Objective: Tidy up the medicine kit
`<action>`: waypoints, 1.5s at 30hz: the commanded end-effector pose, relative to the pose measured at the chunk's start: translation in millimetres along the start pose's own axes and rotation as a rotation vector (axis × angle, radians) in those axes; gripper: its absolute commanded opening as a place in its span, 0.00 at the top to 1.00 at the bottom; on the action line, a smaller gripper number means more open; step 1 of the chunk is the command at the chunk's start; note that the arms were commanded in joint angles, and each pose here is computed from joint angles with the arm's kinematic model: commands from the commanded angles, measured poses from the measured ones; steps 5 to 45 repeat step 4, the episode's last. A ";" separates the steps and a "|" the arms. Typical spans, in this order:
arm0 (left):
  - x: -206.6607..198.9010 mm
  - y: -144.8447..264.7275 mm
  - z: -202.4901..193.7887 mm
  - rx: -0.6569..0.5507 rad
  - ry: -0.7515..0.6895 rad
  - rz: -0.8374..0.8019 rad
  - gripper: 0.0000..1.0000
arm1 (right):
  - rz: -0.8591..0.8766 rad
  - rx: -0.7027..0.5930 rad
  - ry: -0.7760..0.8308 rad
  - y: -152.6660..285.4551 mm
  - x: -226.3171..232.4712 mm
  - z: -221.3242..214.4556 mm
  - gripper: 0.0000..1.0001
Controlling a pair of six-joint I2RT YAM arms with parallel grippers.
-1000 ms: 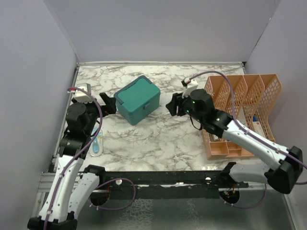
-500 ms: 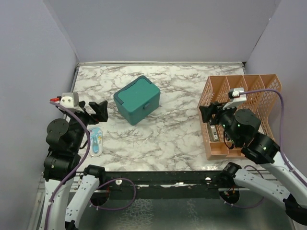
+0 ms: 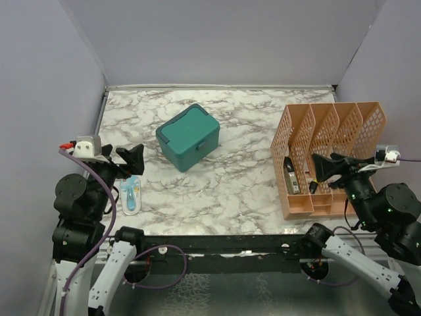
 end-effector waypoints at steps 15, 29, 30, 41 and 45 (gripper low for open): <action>-5.5 3.5 -2.9 0.007 0.018 -0.031 0.01 | -0.026 0.052 0.029 0.0 -8.1 -16.4 0.35; -5.5 3.5 -2.9 0.007 0.018 -0.031 0.01 | -0.026 0.052 0.029 0.0 -8.1 -16.4 0.35; -5.5 3.5 -2.9 0.007 0.018 -0.031 0.01 | -0.026 0.052 0.029 0.0 -8.1 -16.4 0.35; -5.5 3.5 -2.9 0.007 0.018 -0.031 0.01 | -0.026 0.052 0.029 0.0 -8.1 -16.4 0.35; -5.5 3.5 -2.9 0.007 0.018 -0.031 0.01 | -0.026 0.052 0.029 0.0 -8.1 -16.4 0.35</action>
Point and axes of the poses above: each gripper's point midway between its finger pads, its own y axis back along the fingers, its own x axis along the line the jaws close on, z = x × y, the point moved 2 cm from there along y, back along the fingers, and after that the axes turned 11 degrees about -y, right-handed, at the moved point
